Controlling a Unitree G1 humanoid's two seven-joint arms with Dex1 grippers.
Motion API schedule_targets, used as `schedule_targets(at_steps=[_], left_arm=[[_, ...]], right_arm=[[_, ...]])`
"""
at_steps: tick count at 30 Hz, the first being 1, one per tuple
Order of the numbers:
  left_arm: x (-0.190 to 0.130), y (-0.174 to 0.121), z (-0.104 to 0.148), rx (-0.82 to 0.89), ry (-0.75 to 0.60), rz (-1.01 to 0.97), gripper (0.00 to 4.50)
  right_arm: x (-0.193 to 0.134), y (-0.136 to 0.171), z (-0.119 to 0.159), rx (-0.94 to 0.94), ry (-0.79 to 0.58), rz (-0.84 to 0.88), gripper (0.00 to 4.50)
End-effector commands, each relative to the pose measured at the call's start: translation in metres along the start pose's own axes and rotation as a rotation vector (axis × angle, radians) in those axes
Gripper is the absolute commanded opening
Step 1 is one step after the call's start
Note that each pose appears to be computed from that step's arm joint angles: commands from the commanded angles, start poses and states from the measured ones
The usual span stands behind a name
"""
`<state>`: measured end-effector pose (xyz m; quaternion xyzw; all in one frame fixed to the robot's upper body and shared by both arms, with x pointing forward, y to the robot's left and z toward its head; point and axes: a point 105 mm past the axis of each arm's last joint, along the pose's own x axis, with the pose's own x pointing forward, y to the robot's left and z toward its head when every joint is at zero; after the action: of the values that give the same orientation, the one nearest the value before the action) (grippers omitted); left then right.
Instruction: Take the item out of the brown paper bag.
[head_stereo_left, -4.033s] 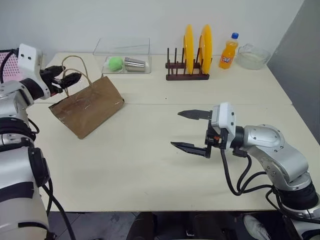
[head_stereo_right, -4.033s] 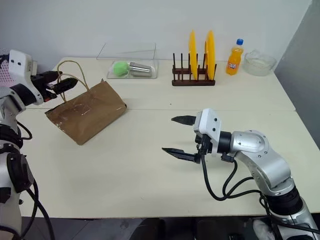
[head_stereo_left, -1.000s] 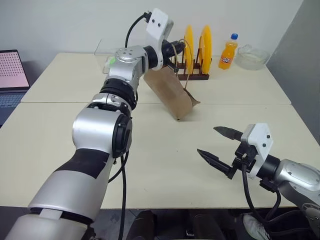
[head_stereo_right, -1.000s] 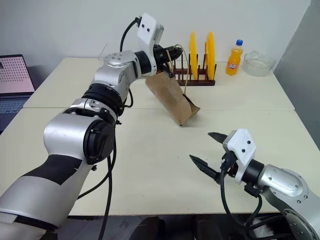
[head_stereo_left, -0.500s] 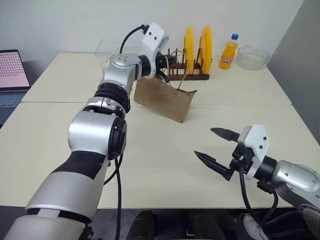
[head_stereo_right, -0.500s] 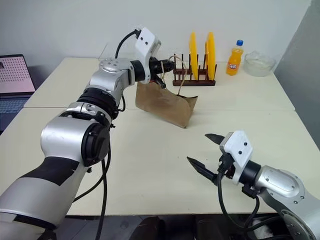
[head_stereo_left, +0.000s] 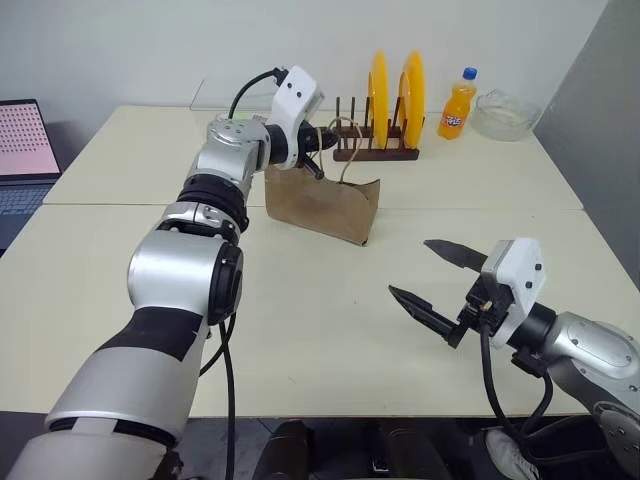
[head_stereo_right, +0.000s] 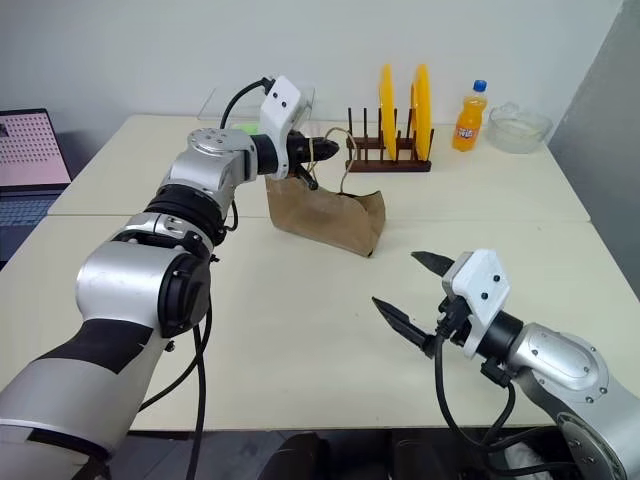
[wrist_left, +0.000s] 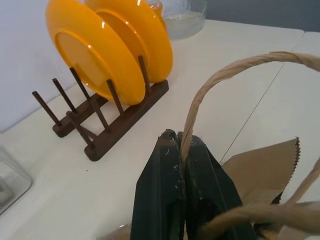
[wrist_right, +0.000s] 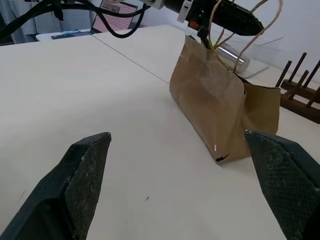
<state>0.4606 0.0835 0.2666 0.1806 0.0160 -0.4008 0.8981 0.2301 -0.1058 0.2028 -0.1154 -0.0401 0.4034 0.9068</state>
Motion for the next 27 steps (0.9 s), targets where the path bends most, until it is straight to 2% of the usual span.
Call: schedule_targets(at_steps=[1, 11, 18, 25, 27], left_arm=[[-0.004, 0.003, 0.018, 0.056, -0.029, -0.002, 0.04], [-0.010, 0.008, 0.013, 0.048, 0.012, 0.008, 0.04], [-0.016, 0.015, 0.025, 0.029, 0.003, 0.033, 0.04], [-0.017, 0.008, 0.002, 0.094, 0.050, -0.025, 0.04], [-0.019, 0.011, -0.005, 0.124, 0.060, -0.002, 0.43]], right_arm=[[0.000, -0.004, 0.010, -0.032, -0.045, -0.026, 4.50], [0.005, -0.007, 0.013, -0.033, -0.064, -0.037, 4.50], [0.009, -0.009, 0.014, -0.034, -0.085, -0.041, 4.50], [0.012, -0.008, 0.012, -0.035, -0.093, -0.031, 4.50], [0.013, -0.008, 0.012, -0.040, -0.093, -0.028, 4.50]])
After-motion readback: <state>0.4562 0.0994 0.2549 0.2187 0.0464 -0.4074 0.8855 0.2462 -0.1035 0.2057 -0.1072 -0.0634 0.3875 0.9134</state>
